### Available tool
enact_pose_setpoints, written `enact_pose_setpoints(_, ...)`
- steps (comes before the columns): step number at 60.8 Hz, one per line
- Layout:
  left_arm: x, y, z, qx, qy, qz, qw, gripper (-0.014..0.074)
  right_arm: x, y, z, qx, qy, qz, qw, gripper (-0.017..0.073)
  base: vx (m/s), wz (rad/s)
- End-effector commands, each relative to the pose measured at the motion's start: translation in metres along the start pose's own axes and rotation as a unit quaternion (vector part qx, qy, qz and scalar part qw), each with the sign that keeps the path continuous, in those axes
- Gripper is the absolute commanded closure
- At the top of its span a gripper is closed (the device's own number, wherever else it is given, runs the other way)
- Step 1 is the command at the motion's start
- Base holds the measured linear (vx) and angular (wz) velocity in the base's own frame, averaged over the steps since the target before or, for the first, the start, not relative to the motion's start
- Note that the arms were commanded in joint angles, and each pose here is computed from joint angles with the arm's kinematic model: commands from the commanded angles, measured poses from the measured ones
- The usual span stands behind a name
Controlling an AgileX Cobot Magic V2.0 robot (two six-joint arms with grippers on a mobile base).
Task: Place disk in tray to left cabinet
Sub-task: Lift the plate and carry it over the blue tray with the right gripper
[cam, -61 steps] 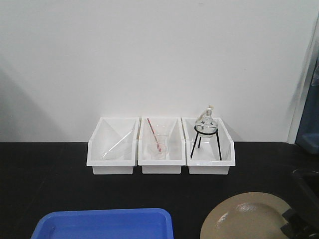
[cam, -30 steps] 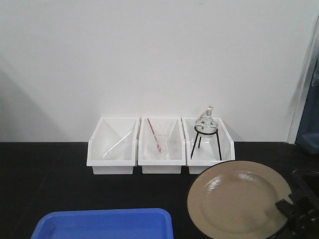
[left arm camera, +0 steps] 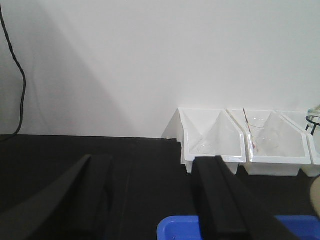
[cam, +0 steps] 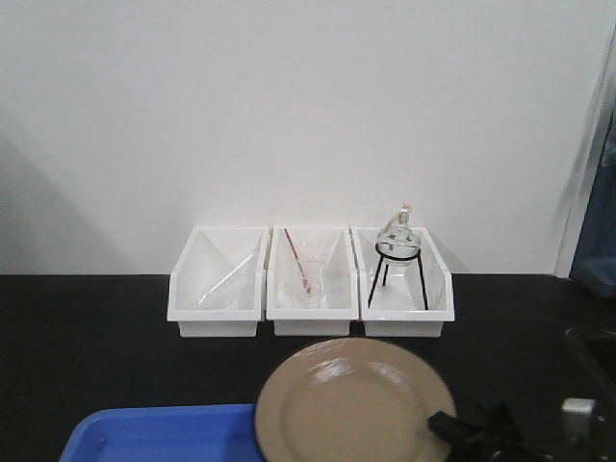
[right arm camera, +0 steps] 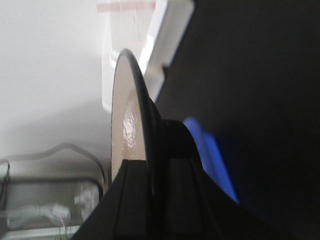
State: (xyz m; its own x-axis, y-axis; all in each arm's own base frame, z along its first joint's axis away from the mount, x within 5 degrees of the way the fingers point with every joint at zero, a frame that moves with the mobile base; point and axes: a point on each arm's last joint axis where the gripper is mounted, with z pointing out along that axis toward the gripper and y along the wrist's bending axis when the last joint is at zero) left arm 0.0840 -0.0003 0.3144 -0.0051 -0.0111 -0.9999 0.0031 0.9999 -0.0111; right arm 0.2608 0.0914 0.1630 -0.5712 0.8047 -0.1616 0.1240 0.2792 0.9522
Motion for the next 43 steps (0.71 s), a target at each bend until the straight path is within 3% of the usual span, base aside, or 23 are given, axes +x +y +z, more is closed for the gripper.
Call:
enact_pose_setpoints(1, -0.015, 0.0, 0.001, -0.001, -0.047, -0.008, 0.999, 0.0113, 0.013, 0.039, 0.018, -0.127, 0.029, -0.006, 0.991, 0.0564, 0.0, 0.0)
enact_pose_setpoints(14, -0.015, 0.0, 0.001, -0.001, -0.047, -0.008, 0.999, 0.0113, 0.059, 0.046, 0.066, -0.142, 0.107, -0.019, 0.984, 0.0563, 0.0, 0.0)
enact_pose_setpoints(27, -0.015, 0.0, 0.001, -0.001, -0.047, -0.008, 0.999, 0.0113, 0.088, 0.033, 0.089, -0.13, 0.144, -0.064, 0.979, 0.0531, 0.0, 0.0)
enact_pose_setpoints(34, -0.015, 0.0, 0.001, -0.001, -0.047, -0.008, 0.999, 0.0113, 0.092, 0.018, 0.094, -0.092, 0.148, -0.084, 0.981, 0.0467, 0.0, 0.0)
enact_pose_setpoints(43, -0.015, 0.0, 0.001, -0.001, -0.047, -0.008, 0.999, 0.0113, 0.092, 0.01, 0.096, -0.061, 0.146, -0.103, 0.982, 0.0322, 0.0, 0.0)
